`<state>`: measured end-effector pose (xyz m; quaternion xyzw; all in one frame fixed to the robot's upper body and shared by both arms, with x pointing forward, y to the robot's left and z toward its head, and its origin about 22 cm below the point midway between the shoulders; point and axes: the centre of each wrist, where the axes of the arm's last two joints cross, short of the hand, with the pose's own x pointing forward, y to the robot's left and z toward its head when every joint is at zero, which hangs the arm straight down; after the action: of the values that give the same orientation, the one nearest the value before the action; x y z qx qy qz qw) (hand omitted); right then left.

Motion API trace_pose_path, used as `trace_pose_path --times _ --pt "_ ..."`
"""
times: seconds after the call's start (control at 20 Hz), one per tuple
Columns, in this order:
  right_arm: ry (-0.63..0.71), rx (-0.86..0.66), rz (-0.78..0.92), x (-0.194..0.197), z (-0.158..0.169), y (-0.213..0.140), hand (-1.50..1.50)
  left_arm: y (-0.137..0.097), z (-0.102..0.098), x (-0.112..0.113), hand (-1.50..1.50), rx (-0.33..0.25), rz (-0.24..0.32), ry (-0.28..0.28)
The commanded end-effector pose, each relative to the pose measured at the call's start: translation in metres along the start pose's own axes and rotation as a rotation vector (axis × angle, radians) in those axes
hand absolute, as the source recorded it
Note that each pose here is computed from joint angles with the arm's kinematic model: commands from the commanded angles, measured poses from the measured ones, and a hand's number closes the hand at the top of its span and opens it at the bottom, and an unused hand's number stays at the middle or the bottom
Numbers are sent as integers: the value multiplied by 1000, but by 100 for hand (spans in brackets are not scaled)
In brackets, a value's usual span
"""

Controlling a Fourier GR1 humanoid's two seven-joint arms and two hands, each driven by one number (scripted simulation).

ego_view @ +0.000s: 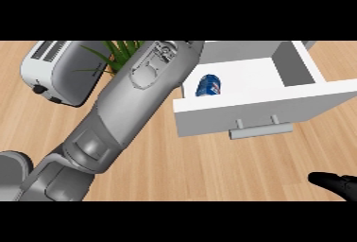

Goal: Pick up the can, place it into the drawer and close the drawer

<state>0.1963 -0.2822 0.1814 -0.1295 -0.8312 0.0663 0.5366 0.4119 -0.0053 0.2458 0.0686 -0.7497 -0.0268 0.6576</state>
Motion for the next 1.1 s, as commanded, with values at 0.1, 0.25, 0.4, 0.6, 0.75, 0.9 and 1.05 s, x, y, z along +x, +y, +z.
trace_pose_path --times 0.1,0.25,0.4,0.6,0.75,0.9,1.05 --pt "-90 50 183 7 -9 4 -150 1 -13 0 -150 6 67 22" --pt "-102 95 283 3 -35 11 -150 -4 -11 4 -150 -14 96 -7" --pt "-112 141 394 -6 -29 23 -150 -5 -15 20 -150 -11 130 6" --pt "-137 172 515 -17 -47 38 -150 -8 -18 15 -150 19 96 -6" --pt "-125 184 584 -33 -55 68 -150 -7 -21 19 -150 -21 112 -25" --pt "-119 224 665 -57 -68 69 -150 -13 -20 28 -150 2 69 -27" --pt "-120 237 727 -86 -68 88 -150 -12 -20 24 -150 -6 71 -34"
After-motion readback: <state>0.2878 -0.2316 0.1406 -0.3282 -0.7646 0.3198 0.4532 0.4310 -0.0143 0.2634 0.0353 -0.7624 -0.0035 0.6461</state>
